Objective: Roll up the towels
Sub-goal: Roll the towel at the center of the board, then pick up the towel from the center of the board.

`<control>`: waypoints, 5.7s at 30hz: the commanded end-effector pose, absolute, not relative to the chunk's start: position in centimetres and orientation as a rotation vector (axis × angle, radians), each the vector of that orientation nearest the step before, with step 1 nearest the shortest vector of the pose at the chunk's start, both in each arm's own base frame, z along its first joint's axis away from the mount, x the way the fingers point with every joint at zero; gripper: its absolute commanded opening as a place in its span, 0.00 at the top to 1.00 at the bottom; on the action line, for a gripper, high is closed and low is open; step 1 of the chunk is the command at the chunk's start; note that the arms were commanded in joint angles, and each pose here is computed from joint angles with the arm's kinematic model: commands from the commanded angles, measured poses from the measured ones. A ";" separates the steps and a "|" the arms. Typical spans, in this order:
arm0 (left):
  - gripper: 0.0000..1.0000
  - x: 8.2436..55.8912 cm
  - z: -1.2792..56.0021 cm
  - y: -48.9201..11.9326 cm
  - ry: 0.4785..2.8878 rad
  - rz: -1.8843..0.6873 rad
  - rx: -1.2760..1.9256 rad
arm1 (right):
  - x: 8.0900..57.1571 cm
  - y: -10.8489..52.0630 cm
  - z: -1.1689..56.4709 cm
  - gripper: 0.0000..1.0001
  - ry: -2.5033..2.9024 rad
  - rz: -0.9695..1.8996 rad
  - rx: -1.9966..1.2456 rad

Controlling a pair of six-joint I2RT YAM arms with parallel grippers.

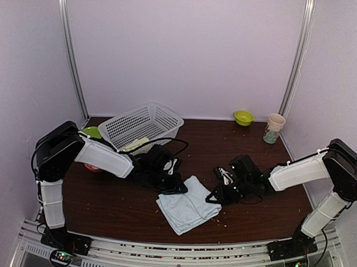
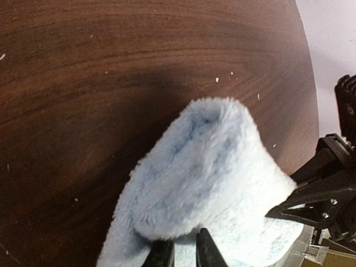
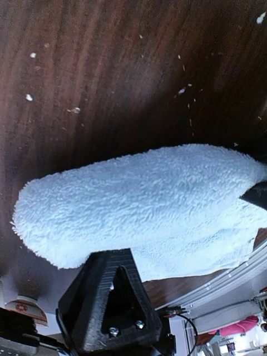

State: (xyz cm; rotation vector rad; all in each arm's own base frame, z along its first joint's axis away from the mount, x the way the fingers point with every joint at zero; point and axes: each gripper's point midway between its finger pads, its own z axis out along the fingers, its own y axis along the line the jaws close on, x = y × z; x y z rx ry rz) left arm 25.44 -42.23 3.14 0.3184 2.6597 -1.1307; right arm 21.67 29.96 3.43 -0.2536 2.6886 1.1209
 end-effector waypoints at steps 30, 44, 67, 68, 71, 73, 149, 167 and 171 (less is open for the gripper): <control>0.76 21.3 1.3 -36.2 2.742 -0.862 0.309 | 21.9 31.3 7.4 1.00 2.492 -0.126 -0.565; 0.82 20.8 0.9 -36.4 2.748 -0.874 0.317 | 20.0 35.2 7.5 0.81 2.515 0.126 -0.652; 0.81 20.2 1.4 -35.2 2.753 -0.845 0.312 | 16.3 39.9 7.1 0.52 2.545 0.605 -0.729; 0.81 20.2 1.5 -35.0 2.753 -0.838 0.314 | 16.3 39.9 6.7 0.52 2.552 0.606 -0.733; 0.79 19.9 1.9 -34.1 2.754 -0.811 0.317 | 15.8 40.2 5.8 0.52 2.569 0.634 -0.739; 0.77 19.6 2.2 -33.6 2.751 -0.800 0.321 | 15.7 40.5 5.4 0.51 2.576 0.649 -0.741; 1.00 17.8 -2.8 -32.4 2.836 -0.807 0.279 | 17.7 37.5 3.0 0.34 2.764 0.931 -0.420; 1.00 16.2 -3.0 -31.2 2.854 -0.738 0.295 | 14.3 39.5 -1.7 0.80 2.935 0.844 -0.484; 1.00 16.8 -1.3 -31.2 2.821 -0.716 0.306 | 15.4 38.9 -1.0 1.00 2.905 0.783 -0.444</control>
